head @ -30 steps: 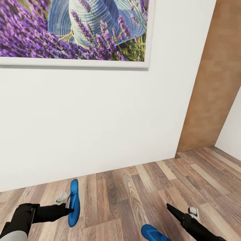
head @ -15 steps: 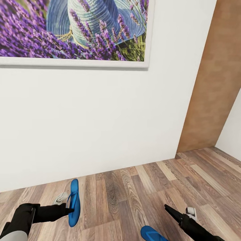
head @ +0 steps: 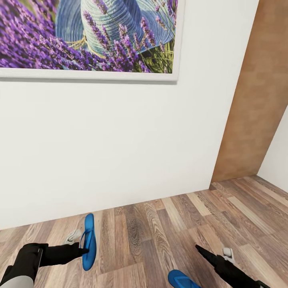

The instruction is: In the bedroom, move the book from the bed onto either nightstand, and place the two sandals side by side next to the bed.

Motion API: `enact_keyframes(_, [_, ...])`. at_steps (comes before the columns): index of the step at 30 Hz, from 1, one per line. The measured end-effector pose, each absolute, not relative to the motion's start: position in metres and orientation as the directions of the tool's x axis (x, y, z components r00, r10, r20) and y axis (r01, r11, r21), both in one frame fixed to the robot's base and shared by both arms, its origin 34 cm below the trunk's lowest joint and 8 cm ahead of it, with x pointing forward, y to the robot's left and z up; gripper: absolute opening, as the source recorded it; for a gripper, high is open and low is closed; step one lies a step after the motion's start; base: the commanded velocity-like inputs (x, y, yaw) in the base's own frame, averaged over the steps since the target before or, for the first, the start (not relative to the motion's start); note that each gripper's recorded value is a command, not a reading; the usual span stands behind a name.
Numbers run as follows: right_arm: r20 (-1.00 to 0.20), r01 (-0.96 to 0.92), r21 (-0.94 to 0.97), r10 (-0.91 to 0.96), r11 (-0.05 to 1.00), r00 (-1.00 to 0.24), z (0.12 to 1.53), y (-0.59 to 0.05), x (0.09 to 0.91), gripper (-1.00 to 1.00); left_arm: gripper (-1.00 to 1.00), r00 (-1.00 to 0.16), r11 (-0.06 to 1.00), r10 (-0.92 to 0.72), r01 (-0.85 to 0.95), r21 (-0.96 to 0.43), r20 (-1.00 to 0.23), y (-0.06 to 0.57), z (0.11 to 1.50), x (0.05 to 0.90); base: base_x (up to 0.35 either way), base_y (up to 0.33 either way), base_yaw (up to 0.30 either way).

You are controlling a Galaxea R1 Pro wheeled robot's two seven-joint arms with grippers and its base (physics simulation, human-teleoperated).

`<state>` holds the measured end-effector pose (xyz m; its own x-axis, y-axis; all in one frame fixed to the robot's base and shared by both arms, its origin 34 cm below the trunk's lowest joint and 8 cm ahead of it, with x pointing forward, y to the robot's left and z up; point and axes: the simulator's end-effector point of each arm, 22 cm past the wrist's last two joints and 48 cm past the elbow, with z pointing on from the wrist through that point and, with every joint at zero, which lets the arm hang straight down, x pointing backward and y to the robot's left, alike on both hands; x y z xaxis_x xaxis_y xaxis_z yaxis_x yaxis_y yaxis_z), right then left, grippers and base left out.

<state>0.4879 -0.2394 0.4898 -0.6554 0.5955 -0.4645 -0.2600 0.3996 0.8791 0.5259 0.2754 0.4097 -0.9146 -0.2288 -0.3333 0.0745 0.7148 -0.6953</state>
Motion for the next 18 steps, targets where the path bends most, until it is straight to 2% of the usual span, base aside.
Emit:
enact_keyframes(4, [-0.514, -0.279, 0.845, 0.549, 0.457, -0.659, 0.497, -0.237, 0.502, 1.00, -1.00, -0.911, 0.721, -0.218, 0.091, -0.687, -0.349, 0.273, 0.409, 0.527, 0.000, 0.000, 0.000])
enact_keyframes(8, [-0.588, -0.314, 0.749, 0.366, 0.583, -0.722, 0.502, -0.230, 0.528, 1.00, -1.00, -0.908, 0.723, -0.211, 0.105, -0.683, -0.363, 0.271, 0.409, 0.528, 0.000, 0.000, 0.000])
enact_keyframes(12, [-0.535, -0.289, 0.686, 0.194, 0.668, -0.823, 0.511, -0.222, 0.555, 1.00, -1.00, -0.906, 0.722, -0.210, 0.109, -0.684, -0.366, 0.270, 0.410, 0.529, 0.000, 0.000, 0.000])
enact_keyframes(18, [-0.501, -0.269, 0.560, 0.062, 0.784, -0.863, 0.508, -0.239, 0.571, 1.00, -1.00, -0.906, 0.722, -0.206, 0.115, -0.682, -0.370, 0.267, 0.410, 0.530, 0.000, 0.000, 0.000])
